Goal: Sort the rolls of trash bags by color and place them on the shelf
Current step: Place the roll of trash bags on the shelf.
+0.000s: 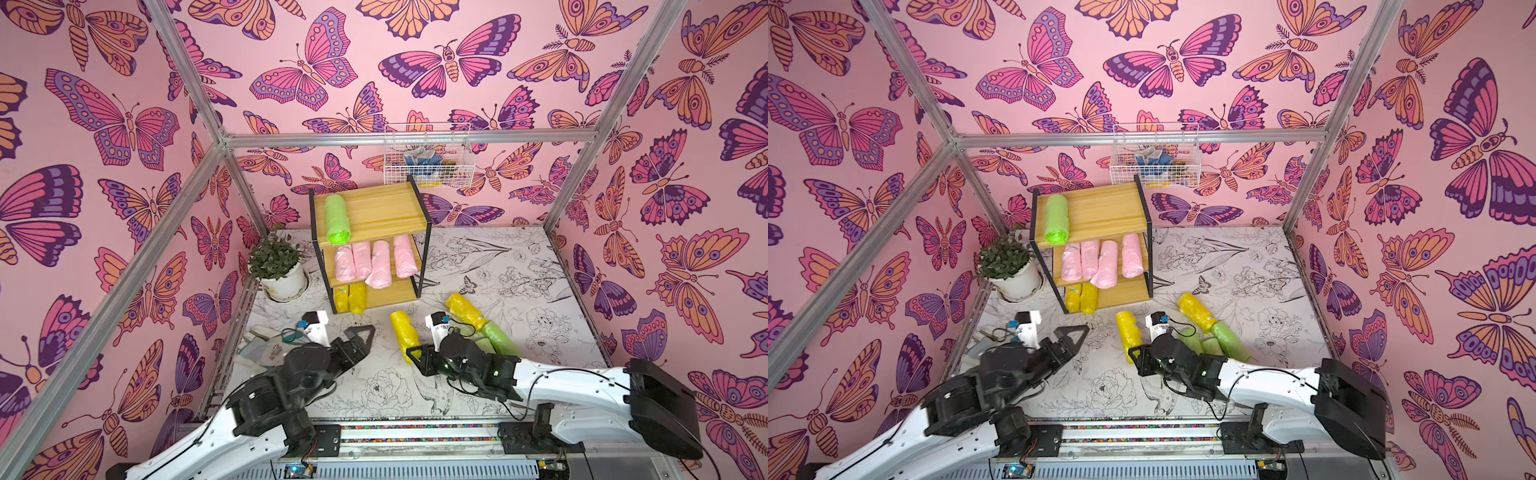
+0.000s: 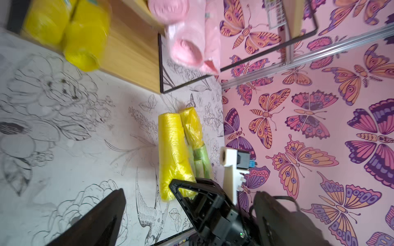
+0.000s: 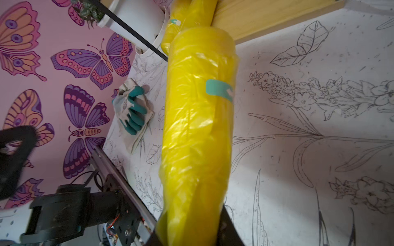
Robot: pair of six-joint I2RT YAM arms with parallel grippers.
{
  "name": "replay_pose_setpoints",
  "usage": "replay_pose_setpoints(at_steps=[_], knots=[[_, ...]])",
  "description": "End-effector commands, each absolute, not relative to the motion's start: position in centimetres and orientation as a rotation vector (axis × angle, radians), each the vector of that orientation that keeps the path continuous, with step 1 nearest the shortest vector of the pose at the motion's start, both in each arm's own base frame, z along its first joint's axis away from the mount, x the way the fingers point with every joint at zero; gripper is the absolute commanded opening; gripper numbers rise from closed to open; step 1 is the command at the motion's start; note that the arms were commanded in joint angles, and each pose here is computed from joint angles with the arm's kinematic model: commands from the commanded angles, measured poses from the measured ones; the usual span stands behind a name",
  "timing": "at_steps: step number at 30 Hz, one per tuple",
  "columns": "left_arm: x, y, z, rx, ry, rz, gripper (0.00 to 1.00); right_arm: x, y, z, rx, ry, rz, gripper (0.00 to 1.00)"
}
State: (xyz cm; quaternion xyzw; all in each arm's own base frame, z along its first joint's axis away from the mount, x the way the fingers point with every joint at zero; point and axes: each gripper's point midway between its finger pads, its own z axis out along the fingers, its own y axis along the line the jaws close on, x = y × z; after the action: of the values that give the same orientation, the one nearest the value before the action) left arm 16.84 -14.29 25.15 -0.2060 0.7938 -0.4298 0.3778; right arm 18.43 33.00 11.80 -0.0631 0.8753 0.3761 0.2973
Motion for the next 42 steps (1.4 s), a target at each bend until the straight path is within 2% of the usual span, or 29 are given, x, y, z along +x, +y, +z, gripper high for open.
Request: replay_pose_setpoints(at_steps=[1,12,21,31,42], knots=[[15.8,-8.8,22.5,-0.523,2.055,-0.833,1.0,20.7,36.3,15.9,-0.219,2.175,1.065,0.0],[13.9,-5.9,22.2,-0.515,2.044,-0.833,1.0,28.0,40.1,14.3,-0.074,2.134,1.074,0.0],[13.7,-4.9,22.6,-0.494,2.053,-0.773,1.0,32.4,43.1,12.7,0.077,2.062,1.266,0.0],[13.3,-3.2,22.2,-0.515,2.03,-0.734,1.0,35.2,43.9,12.0,0.105,2.067,1.231,0.0],[13.4,-2.8,21.3,-0.519,2.044,-0.685,1.0,37.4,44.5,9.5,0.175,2.08,1.224,0.04]])
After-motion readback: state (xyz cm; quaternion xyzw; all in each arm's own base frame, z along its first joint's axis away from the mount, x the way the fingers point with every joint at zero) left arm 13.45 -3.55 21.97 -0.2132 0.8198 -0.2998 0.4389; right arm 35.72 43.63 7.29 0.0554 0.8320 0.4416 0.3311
